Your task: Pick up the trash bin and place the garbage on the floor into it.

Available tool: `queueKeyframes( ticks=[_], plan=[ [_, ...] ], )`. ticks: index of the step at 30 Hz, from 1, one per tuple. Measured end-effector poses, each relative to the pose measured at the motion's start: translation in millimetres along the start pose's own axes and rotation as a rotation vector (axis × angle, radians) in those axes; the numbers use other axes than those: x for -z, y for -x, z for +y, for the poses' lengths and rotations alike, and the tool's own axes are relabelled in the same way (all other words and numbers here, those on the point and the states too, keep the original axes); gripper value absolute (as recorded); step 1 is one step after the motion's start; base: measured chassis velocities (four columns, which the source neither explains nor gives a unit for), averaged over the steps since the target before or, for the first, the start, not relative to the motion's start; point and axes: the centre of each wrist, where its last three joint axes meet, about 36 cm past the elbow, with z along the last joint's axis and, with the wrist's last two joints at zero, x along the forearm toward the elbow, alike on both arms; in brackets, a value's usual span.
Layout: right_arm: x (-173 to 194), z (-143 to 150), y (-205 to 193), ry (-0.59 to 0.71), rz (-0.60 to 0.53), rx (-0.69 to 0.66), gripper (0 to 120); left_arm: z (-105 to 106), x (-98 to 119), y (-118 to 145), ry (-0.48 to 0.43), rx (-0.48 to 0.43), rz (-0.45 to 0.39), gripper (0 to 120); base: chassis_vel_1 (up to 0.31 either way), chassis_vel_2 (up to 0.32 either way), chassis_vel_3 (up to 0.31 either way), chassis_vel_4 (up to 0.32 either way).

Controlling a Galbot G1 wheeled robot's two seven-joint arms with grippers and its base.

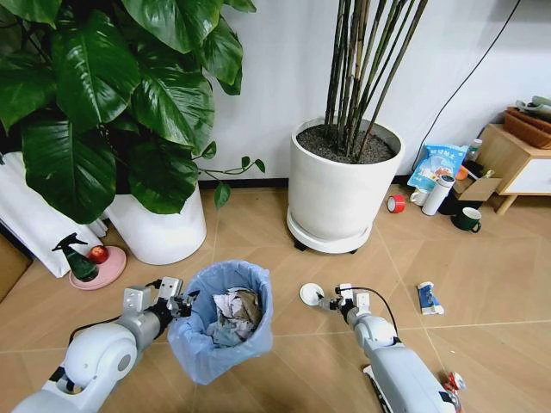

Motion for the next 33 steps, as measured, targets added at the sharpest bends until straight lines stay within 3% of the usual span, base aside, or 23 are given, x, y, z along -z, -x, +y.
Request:
queueKeyframes(
  ticks=[33],
  plan=[
    [5.0, 4.2, 24.4, -0.017, 0.004, 0.045, 99, 2.6, 3.3, 4.9, 0.011, -0.004, 0.003, 0, 0.0, 0.0, 0.0, 0.0]
  ],
)
